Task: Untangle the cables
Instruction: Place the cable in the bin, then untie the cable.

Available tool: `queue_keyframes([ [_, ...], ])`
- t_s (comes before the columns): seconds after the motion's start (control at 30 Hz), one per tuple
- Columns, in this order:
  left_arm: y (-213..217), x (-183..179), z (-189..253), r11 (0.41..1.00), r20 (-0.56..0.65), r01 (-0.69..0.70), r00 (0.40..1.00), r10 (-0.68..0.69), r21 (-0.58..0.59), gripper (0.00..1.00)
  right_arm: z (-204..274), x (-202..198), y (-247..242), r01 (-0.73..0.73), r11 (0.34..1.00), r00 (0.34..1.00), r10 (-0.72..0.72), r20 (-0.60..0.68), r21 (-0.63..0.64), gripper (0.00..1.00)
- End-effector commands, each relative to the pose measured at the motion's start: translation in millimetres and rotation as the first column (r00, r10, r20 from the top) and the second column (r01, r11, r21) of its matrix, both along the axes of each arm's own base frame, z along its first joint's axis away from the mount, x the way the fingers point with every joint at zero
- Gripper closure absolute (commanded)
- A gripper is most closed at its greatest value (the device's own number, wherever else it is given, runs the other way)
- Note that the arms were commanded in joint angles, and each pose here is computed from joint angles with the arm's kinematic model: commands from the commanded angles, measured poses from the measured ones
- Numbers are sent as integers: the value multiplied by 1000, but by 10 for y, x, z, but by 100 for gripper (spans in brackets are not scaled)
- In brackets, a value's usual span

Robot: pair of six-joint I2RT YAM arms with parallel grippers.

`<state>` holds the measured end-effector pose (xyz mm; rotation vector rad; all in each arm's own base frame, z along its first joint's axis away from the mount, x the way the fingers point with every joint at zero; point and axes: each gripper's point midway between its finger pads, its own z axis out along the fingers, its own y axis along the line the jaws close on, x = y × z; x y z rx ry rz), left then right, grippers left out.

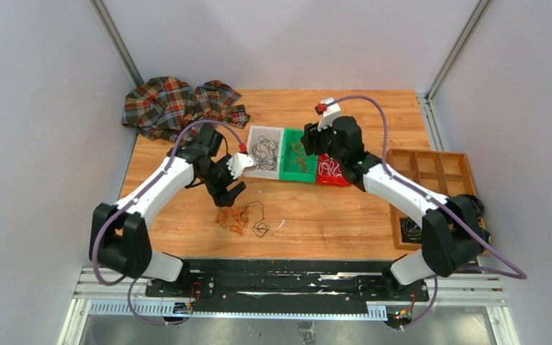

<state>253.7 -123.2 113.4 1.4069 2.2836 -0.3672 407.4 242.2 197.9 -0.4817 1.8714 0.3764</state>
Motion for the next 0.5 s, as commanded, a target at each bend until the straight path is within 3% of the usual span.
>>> queue_keyframes([
  [0.0, -226, 107, -188, 994, -39, 76, 996, -79, -82, 23, 155, -261, 109, -37, 987, 996, 24, 81, 153, 46],
  [0.37, -503, -22, -466, 965, -199, 140, 962, -186, -222, 39, -69, -959, 186, -132, 947, 987, 98, 128, 294, 65],
  [0.47, -519, -30, -482, 962, -207, 144, 959, -194, -231, 51, -84, -1018, 185, -129, 947, 987, 94, 130, 294, 74],
])
